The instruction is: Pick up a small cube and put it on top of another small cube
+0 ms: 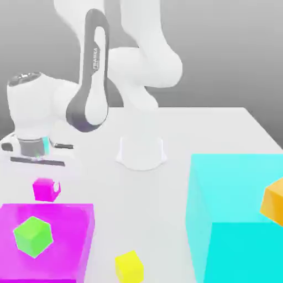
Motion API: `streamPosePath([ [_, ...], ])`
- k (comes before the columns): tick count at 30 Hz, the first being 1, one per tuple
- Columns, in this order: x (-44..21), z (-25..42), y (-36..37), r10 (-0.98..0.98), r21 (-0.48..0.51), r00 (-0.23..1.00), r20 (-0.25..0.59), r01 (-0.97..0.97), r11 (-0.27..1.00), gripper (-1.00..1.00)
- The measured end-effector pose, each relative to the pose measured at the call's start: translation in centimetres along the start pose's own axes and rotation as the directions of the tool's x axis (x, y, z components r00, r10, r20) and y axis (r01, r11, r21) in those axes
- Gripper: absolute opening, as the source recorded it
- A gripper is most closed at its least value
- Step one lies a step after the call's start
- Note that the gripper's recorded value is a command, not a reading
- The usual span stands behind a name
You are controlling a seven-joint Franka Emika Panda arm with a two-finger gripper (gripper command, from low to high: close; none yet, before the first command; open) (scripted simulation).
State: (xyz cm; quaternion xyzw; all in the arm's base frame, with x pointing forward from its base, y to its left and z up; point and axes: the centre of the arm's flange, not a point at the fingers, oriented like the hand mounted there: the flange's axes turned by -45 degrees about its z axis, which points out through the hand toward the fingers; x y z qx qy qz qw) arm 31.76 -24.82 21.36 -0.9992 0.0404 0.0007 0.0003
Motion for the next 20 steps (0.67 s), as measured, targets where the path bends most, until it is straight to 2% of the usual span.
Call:
streamPosePath([
  [12,12.9,-9.3,-3.9,-0.361,0.002,0.933,-0.002,0.361,0.933,-1.0],
  [16,13.7,-5.0,-3.9,-0.378,0.002,0.926,-0.002,0.378,0.926,-1.0],
  [17,13.7,-4.1,-3.9,-0.378,0.001,0.926,-0.002,0.378,0.926,1.0],
  [20,13.7,-4.1,-3.9,-0.378,0.001,0.926,-0.002,0.378,0.926,1.0],
])
